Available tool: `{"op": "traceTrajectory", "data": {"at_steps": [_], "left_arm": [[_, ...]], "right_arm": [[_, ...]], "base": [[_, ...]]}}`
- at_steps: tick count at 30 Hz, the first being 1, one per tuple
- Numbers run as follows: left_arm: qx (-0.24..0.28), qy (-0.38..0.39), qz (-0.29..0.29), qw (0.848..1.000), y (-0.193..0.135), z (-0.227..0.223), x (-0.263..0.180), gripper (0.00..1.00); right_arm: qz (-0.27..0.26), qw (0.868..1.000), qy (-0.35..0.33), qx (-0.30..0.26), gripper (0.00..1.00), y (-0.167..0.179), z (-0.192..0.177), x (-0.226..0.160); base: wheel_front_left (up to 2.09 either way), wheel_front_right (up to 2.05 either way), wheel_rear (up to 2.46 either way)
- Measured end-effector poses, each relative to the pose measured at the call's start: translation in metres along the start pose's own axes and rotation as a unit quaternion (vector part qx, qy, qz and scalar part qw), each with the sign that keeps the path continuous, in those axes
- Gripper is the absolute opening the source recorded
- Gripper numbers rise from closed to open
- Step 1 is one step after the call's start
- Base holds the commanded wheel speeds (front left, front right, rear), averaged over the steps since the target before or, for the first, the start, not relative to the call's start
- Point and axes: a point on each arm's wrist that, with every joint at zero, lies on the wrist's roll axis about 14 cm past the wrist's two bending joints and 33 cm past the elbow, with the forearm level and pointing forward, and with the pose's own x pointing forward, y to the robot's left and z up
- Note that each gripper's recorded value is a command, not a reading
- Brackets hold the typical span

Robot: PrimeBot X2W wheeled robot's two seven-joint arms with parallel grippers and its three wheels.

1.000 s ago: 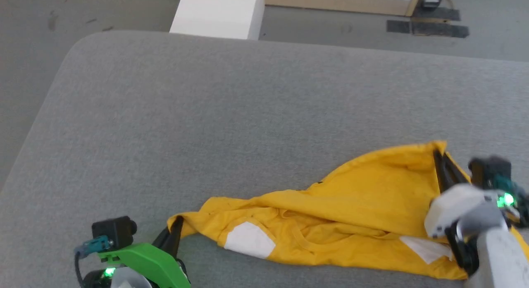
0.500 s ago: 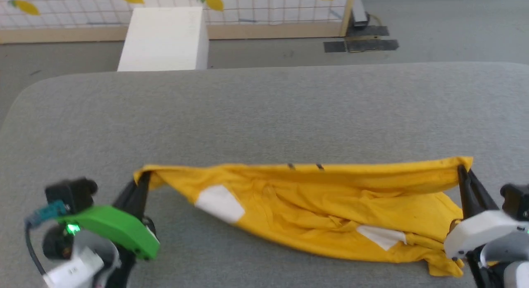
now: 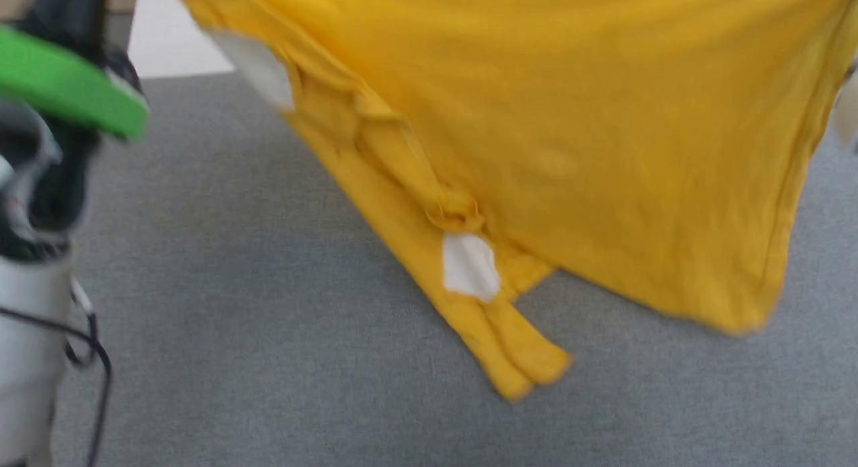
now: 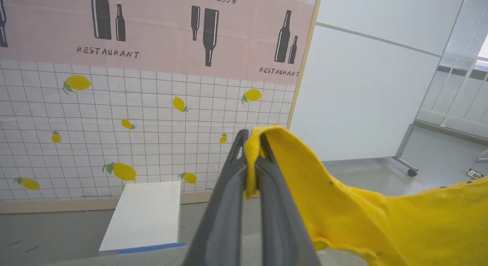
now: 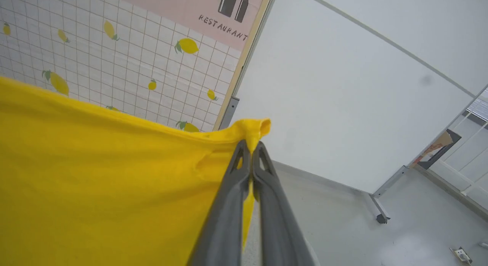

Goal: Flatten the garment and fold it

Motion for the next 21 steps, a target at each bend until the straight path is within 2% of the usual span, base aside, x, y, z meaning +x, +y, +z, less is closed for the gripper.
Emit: {"op": "traceTrajectory", "data": {"at_steps": [8,15,18,21], "left_arm": [[0.045,-0.1,0.008,0.994,0.021,0.061,0.081,0.0],[0.055,-0.217,0.047,0.974,0.052,0.094,0.121,0.0],[0.047,-0.239,0.057,0.968,0.064,0.087,0.131,0.0],[0.042,-0.206,0.058,0.976,0.073,0.049,0.144,0.0]], "right_arm": [[-0.034,0.999,-0.009,-0.021,0.0,-0.028,0.03,0.087],[-0.075,0.992,-0.092,-0.051,0.0,-0.033,0.063,0.139],[-0.082,0.988,-0.12,-0.055,0.0,-0.028,0.063,0.152],[-0.067,0.992,-0.097,-0.045,0.0,-0.012,0.03,0.166]], "base": [[0.0,0.0,0.0],[0.0,0.0,0.0],[0.0,0.0,0.0],[0.0,0.0,0.0]]}}
